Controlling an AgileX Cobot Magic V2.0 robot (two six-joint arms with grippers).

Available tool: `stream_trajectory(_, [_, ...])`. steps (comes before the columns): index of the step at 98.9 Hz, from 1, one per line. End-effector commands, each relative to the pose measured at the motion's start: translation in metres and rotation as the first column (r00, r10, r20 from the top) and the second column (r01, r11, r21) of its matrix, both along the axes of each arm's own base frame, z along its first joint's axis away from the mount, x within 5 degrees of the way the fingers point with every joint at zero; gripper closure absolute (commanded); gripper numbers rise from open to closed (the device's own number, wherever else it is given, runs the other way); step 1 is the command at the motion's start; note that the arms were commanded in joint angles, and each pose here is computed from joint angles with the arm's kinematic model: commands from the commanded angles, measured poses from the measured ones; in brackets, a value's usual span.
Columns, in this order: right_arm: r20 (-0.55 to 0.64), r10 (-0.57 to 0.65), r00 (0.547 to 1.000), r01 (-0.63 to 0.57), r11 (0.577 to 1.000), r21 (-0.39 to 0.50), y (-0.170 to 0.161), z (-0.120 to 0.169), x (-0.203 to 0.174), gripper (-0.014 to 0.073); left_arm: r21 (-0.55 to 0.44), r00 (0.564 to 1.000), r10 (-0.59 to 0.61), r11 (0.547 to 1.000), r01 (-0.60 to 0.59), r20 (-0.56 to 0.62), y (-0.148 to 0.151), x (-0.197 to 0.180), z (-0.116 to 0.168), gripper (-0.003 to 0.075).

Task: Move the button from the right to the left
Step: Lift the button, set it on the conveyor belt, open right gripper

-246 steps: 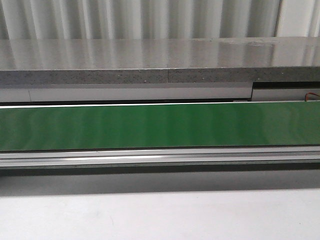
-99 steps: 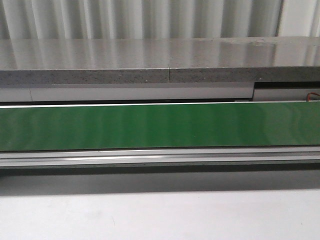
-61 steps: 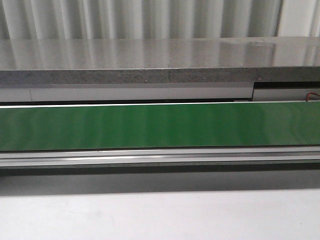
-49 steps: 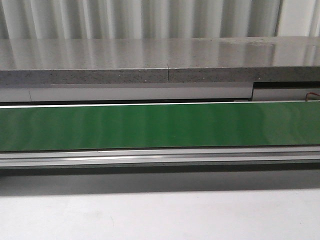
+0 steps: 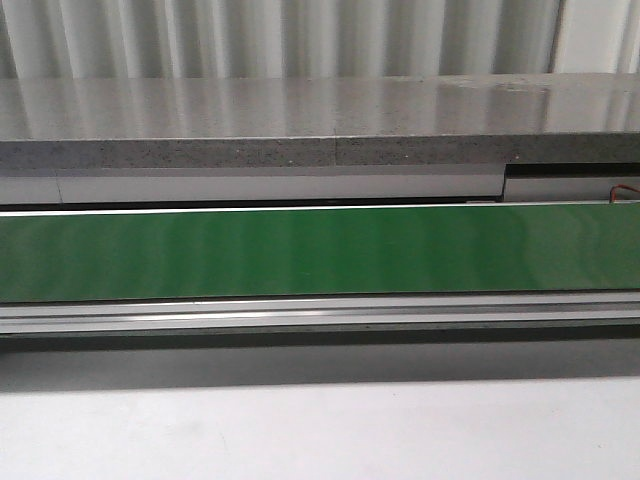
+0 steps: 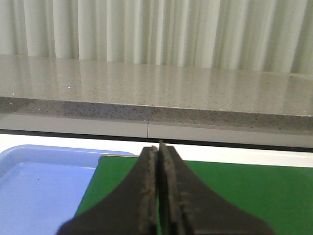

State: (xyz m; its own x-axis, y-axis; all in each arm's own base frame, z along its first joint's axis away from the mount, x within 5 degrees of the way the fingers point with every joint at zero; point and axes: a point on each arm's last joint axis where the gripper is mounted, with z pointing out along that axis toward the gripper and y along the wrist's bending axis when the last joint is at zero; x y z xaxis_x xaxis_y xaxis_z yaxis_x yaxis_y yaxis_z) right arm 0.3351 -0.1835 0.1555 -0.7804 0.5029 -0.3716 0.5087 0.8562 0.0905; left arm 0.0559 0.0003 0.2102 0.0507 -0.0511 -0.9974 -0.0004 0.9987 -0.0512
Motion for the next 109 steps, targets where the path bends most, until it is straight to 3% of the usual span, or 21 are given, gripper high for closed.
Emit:
stream_trajectory(1, [0.093, -0.001, 0.996, 0.005, 0.999, -0.044, -0.001, 0.039, -0.002, 0.0384, -0.012, 0.996, -0.014, 1.000, 0.015, 0.089, -0.001, -0.002, 0.001, 0.0740])
stream_trajectory(26, [0.218, 0.077, 0.973, -0.055, 0.993, -0.104, 0.035, 0.117, -0.019, 0.0384, -0.012, 0.996, -0.014, 1.000, 0.015, 0.089, -0.001, -0.002, 0.001, 0.0740])
stream_trajectory(40, [0.236, 0.160, 0.959, -0.137, 0.984, -0.111, 0.066, 0.142, -0.025, 0.0384, -0.012, 0.996, -0.014, 1.000, 0.015, 0.089, -0.001, -0.002, 0.001, 0.0740])
stream_trajectory(59, [0.177, 0.271, 0.946, -0.263, 0.962, -0.071, 0.104, 0.136, -0.018, 0.0384, -0.012, 0.996, -0.014, 1.000, 0.015, 0.089, -0.001, -0.002, 0.001, 0.0740])
stream_trajectory(81, [0.131, 0.321, 0.938, -0.318, 0.947, -0.042, 0.119, 0.120, -0.007, 0.0374, -0.012, 0.996, -0.014, 1.000, 0.015, 0.089, -0.001, -0.002, 0.001, 0.0740])
stream_trajectory(93, [0.102, 0.320, 0.942, -0.320, 0.947, -0.024, 0.118, 0.109, -0.002, 0.0302, -0.012, 0.996, -0.014, 1.000, 0.015, 0.089, -0.001, -0.002, 0.001, 0.0740])
stream_trajectory(109, [0.083, 0.322, 0.943, -0.322, 0.947, -0.013, 0.118, 0.100, 0.002, 0.0110, -0.012, 0.996, -0.014, 1.000, 0.015, 0.089, -0.001, -0.002, 0.001, 0.0740])
